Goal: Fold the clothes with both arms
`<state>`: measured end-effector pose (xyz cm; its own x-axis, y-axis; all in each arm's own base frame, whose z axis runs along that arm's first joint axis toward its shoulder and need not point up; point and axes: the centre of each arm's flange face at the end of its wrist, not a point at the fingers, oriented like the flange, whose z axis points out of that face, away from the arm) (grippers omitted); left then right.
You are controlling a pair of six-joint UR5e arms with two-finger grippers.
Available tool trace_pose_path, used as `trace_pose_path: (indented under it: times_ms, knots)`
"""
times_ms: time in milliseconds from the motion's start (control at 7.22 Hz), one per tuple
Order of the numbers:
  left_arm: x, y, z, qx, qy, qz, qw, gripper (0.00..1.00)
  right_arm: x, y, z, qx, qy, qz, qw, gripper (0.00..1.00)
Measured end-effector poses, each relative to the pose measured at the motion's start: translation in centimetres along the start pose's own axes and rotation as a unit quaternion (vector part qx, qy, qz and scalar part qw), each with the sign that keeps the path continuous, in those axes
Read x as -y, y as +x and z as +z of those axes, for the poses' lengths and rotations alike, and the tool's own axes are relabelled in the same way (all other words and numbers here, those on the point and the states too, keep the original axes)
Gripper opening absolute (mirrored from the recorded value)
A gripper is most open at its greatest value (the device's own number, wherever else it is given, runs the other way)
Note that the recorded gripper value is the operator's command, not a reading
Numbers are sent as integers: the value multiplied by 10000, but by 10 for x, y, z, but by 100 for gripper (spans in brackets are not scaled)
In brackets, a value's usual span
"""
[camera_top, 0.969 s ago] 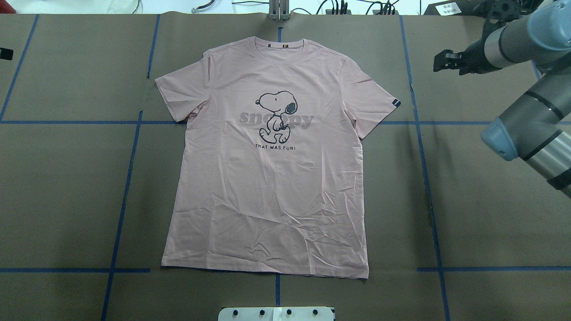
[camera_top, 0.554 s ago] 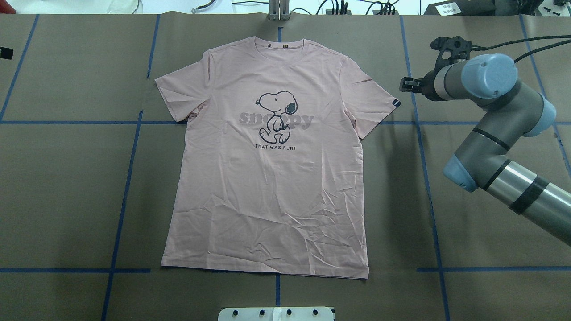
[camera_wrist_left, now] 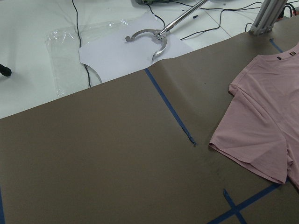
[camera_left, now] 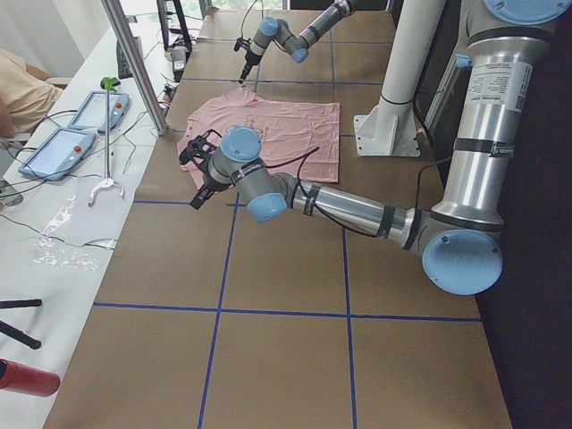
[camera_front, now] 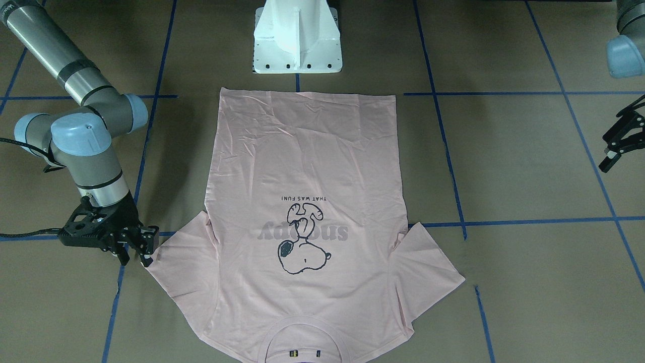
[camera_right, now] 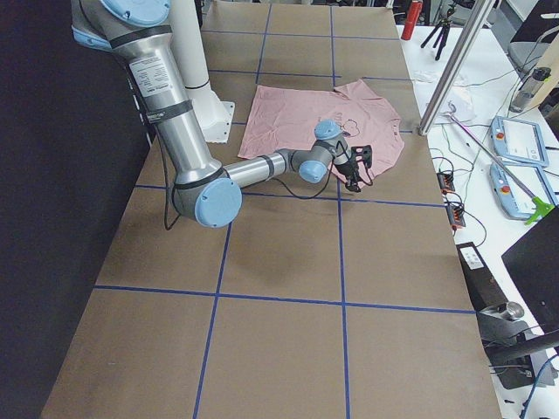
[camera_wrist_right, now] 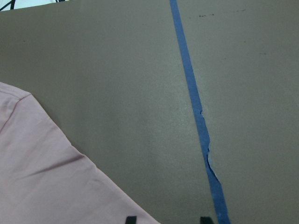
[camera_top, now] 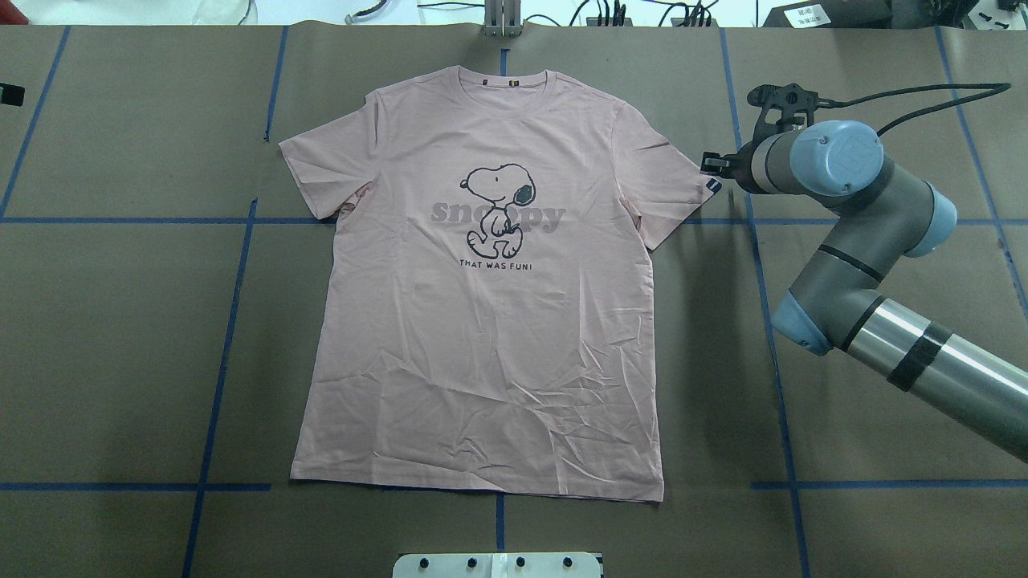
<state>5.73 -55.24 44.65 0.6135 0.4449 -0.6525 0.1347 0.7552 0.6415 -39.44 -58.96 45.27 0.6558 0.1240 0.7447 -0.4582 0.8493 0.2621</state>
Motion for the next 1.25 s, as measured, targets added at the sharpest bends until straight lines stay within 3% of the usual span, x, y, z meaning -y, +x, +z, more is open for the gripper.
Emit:
trace_pose_path:
  times_ms: [969,1107,1246]
  knots:
    - [-1,-1,0,3,-7,2,10000,100,-11,-4,15,-1,0,1,10000,52]
    - [-2,-1,0,4,-9,-1,10000,100,-12,-5,16,-9,-6,-5,10000,47]
    - [-2,-1,0,6,-14,-5,10000,100,-14,-5,17,-13,-12,4,10000,18]
